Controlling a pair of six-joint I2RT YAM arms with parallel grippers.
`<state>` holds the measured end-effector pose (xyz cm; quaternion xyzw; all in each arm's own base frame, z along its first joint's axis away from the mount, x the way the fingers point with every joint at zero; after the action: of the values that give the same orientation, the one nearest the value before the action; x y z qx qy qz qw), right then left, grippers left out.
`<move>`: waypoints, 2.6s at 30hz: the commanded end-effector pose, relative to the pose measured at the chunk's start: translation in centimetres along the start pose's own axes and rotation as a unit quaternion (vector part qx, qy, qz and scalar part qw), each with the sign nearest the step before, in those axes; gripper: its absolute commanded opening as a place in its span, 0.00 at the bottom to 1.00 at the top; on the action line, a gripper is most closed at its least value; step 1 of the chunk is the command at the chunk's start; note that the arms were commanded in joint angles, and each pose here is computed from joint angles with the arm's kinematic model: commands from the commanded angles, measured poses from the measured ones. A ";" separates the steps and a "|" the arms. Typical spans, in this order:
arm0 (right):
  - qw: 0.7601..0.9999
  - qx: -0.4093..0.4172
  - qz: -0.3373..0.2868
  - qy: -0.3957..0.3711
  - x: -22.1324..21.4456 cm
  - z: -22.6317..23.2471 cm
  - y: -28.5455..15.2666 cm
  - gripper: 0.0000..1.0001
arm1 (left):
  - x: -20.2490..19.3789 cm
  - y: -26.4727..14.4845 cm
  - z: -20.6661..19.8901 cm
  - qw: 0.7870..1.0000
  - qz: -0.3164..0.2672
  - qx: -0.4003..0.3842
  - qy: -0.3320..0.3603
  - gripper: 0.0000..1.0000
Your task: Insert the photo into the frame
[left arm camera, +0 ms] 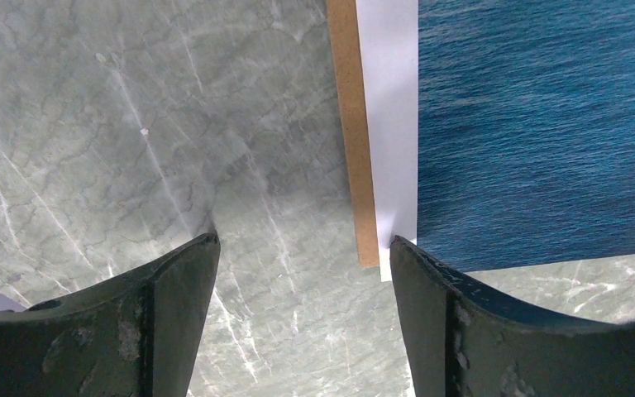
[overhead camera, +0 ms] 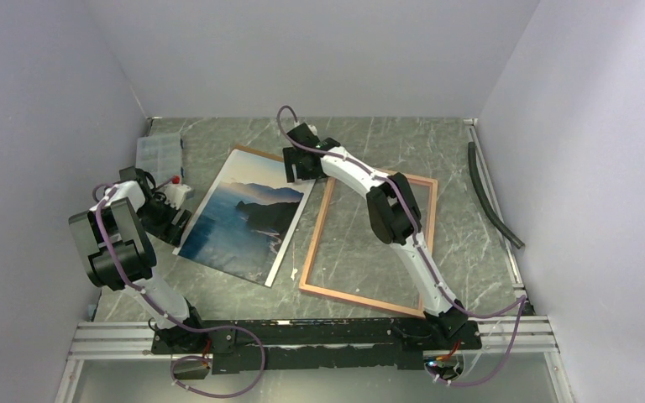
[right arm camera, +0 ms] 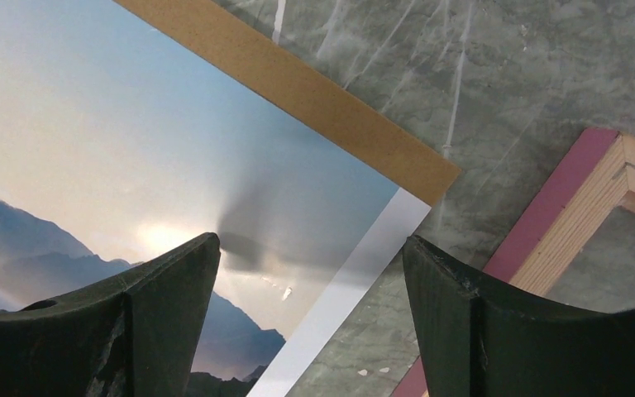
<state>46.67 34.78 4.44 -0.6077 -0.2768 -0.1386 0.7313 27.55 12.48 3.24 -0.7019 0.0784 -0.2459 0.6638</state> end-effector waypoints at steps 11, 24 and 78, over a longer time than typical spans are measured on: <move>0.998 0.005 -0.038 -0.046 1.8 2.8 -1.7 0.85 | 0.6 3.8 0.7 1.000 -0.013 0.008 0.011 0.80; 0.959 0.254 -0.059 0.109 2.8 4.4 -4.1 0.84 | 0.5 3.7 0.7 1.000 -0.013 0.010 0.017 0.79; 0.960 0.181 0.034 0.213 -1.9 4.1 1.0 0.81 | 6.9 5.6 1.9 0.995 -0.060 0.077 -0.036 0.77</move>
<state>47.25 37.45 6.23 -0.4076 -0.1603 -0.2023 0.8759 39.83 13.09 4.28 -0.6139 -0.0774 -0.3136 0.7202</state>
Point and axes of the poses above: each gripper's point midway between its finger pads, its own y axis out along the fingers, its own z axis along the line the jaws close on, x = y × z, the point moved 2 cm from there along -y, back along the fingers, and after that the axes turned 2 degrees about -y, right-handed, at the moved point
